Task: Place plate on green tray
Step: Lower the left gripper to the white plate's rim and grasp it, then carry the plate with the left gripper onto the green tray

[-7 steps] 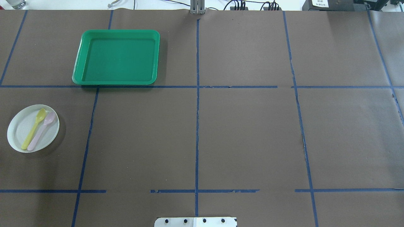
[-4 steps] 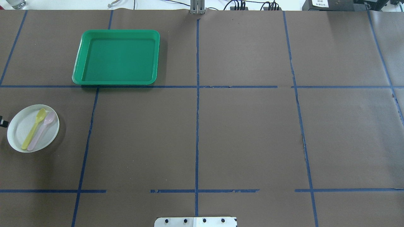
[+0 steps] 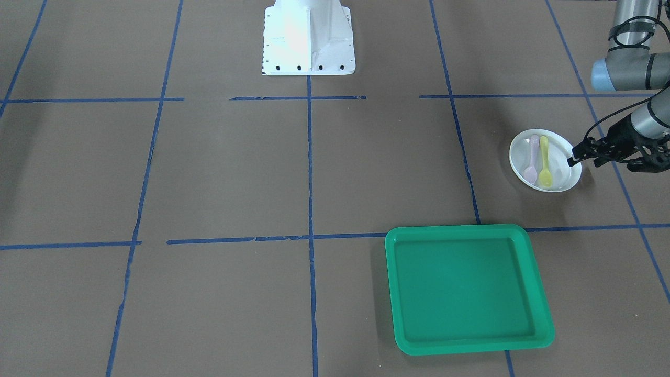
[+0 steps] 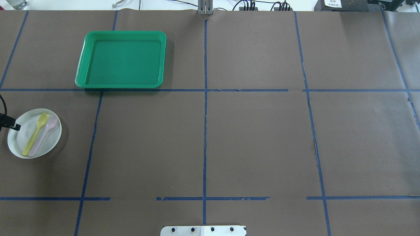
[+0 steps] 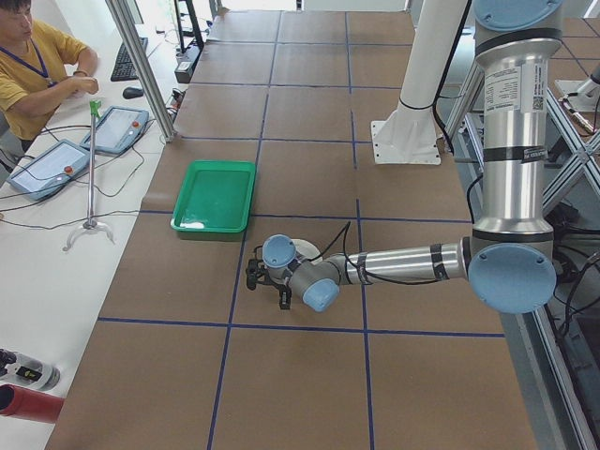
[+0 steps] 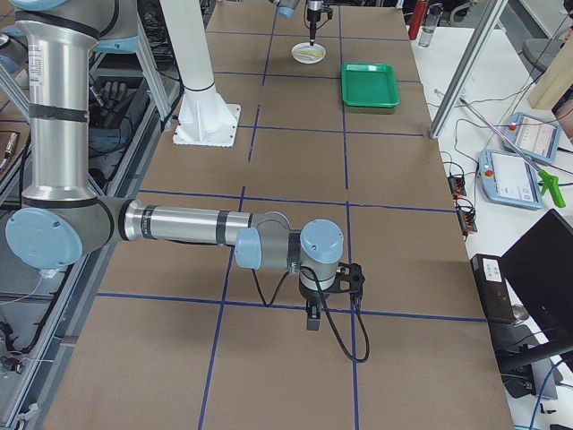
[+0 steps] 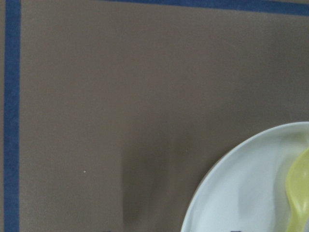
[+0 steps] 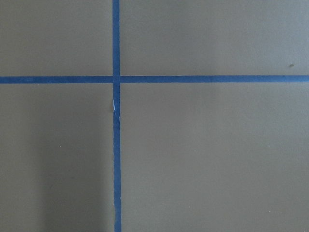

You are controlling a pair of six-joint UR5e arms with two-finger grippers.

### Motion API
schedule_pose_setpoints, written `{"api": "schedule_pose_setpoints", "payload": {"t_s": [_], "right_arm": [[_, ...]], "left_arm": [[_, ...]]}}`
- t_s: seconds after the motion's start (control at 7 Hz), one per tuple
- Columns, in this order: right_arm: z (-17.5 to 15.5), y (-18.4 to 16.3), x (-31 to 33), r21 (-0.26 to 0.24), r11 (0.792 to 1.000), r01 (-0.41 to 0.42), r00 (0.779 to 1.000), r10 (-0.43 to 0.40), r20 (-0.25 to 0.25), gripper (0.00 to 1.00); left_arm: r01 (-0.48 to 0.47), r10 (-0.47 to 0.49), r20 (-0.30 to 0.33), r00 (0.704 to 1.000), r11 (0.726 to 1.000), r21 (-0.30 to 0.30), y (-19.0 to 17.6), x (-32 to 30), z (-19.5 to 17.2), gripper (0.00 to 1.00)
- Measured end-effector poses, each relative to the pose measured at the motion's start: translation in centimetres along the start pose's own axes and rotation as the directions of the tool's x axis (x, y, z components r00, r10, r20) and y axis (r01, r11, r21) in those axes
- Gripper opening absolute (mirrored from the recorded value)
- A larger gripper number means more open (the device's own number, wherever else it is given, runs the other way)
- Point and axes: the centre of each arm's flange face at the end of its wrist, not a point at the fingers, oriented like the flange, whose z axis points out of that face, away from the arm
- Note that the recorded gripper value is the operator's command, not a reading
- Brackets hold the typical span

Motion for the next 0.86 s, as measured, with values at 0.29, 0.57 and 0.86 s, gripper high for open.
{"api": "schedule_pose_setpoints", "payload": {"t_s": [0.29, 0.57, 0.86], "right_arm": [[0.0, 0.0, 0.0, 0.0, 1.0, 0.0, 1.0, 0.0, 0.0, 1.0], [0.0, 0.0, 0.0, 0.0, 1.0, 0.0, 1.0, 0.0, 0.0, 1.0], [0.0, 0.0, 0.0, 0.0, 1.0, 0.0, 1.0, 0.0, 0.0, 1.0]], "left_arm": [[-0.008, 0.008, -0.004, 1.0, 1.0, 0.0, -0.3, 0.3, 0.1, 0.0], [-0.011, 0.011, -0.009, 1.0, 1.0, 0.002, -0.4, 0.6, 0.0, 0.0], [-0.031, 0.032, -0.033, 0.999, 0.999, 0.022, -0.5, 2.1, -1.1, 0.0]]}}
